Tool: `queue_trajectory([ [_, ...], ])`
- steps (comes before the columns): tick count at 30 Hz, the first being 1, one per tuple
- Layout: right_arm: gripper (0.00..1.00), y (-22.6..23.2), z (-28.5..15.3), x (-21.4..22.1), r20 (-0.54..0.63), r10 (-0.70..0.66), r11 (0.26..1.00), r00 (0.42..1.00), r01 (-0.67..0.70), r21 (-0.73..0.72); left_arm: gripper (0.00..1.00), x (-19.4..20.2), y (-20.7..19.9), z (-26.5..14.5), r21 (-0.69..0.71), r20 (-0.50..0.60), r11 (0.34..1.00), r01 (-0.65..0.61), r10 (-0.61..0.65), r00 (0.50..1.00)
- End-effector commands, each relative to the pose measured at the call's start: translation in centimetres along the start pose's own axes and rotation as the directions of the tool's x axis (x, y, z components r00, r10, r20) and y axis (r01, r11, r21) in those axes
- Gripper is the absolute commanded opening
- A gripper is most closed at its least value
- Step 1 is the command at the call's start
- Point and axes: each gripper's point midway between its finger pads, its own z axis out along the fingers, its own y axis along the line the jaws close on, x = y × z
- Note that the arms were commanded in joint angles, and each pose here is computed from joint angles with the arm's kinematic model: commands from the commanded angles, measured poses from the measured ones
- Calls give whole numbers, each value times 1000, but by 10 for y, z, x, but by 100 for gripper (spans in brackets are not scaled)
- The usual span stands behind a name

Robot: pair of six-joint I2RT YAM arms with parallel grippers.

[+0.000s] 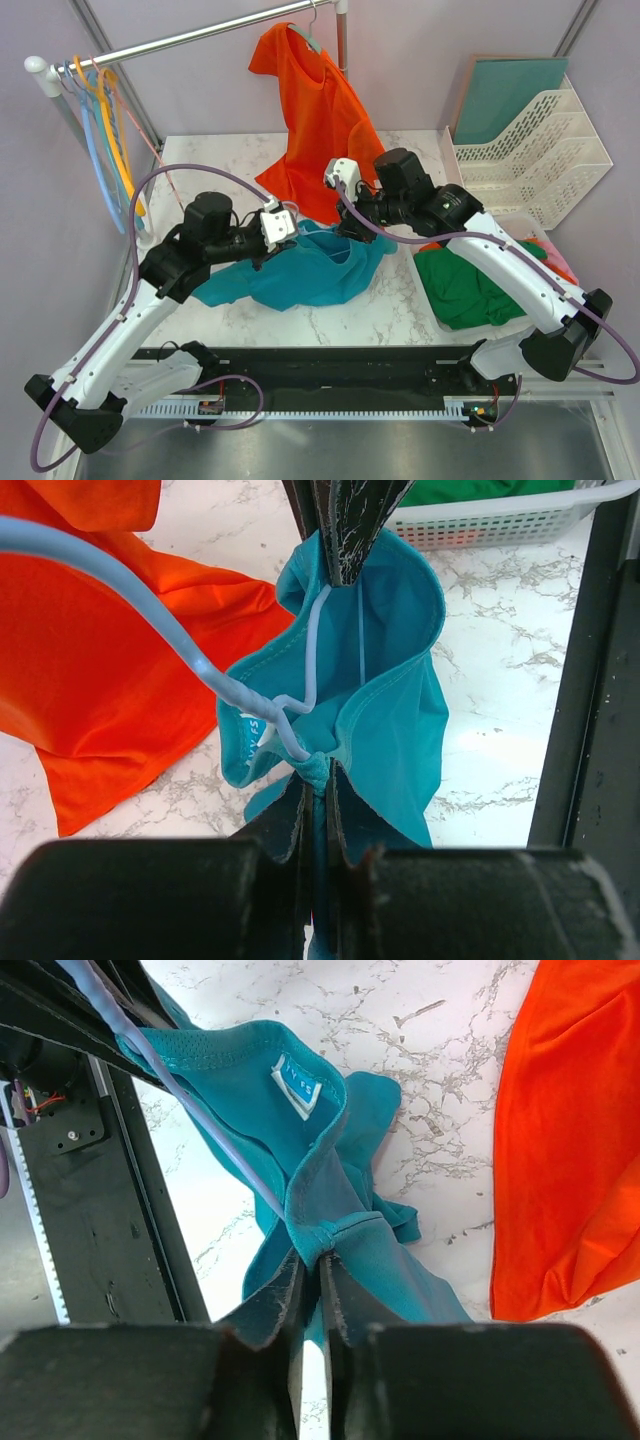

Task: Place the t-shirt on the hanger

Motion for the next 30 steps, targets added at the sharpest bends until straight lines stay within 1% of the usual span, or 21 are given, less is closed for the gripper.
queue_trajectory([
  [1, 18, 1, 1, -19, 74, -63, 998, 995, 64, -6, 2, -28, -10, -6, 63, 103, 996, -60, 53, 993],
  [2, 18, 3, 1, -20, 78, -66, 998, 995, 67, -17, 2, -29, -12, -6, 70, 106, 996, -58, 51, 993],
  [5, 23, 11, 6, -17, 78, -59, 996, 995, 64, -61, 2, -31, -11, -6, 71, 109, 996, -45, 37, 993],
  [8, 26, 20, 11, -13, 78, -61, 993, 995, 68, -93, 2, -35, -10, -4, 73, 125, 997, -41, 32, 992],
  [14, 28, 17, 17, -15, 81, -77, 994, 994, 83, -71, 2, -40, -17, -6, 108, 153, 993, -55, 39, 987],
  [16, 27, 17, 18, -16, 84, -75, 994, 994, 81, -74, 2, -41, -18, -6, 112, 158, 992, -53, 35, 987],
  [18, 12, 17, 18, -17, 86, -80, 994, 993, 86, -70, 2, -40, -17, -6, 104, 153, 994, -44, 28, 988],
  [19, 3, 16, 16, -18, 87, -84, 994, 993, 90, -60, 2, -39, -14, -5, 88, 143, 996, -35, 22, 989],
  [20, 0, 14, 15, -17, 84, -90, 994, 992, 95, -47, 3, -39, -13, -7, 78, 142, 996, -33, 22, 990],
  [21, 0, 11, 14, -15, 80, -100, 994, 992, 103, -25, 6, -37, -12, -7, 71, 134, 997, -24, 15, 991],
  [22, 0, 9, 8, -17, 87, -112, 994, 990, 112, -5, 14, -35, -10, -9, 51, 125, 998, -23, 16, 992],
  [24, 0, 5, -1, -14, 86, -131, 991, 988, 129, 24, 24, -29, -10, -15, 31, 99, 999, -25, 22, 995],
  [25, 0, 1, -3, -11, 80, -131, 991, 988, 128, 42, 30, -24, -6, -17, 3, 74, 1000, -23, 22, 997],
  [26, 0, -2, -6, -10, 77, -133, 990, 988, 129, 55, 33, -15, -8, -19, 3, 37, 1000, -18, 18, 999],
  [28, 0, -10, -17, -10, 81, -143, 987, 986, 136, 87, 36, -7, -6, -27, -34, 1, 999, -16, 16, 1000],
  [29, 0, -12, -21, -10, 82, -146, 985, 986, 138, 99, 37, 2, -9, -30, -29, -31, 999, -13, 12, 999],
  [30, 0, -13, -27, -10, 82, -160, 983, 984, 150, 108, 38, 5, -9, -36, -47, -39, 999, -14, 12, 999],
])
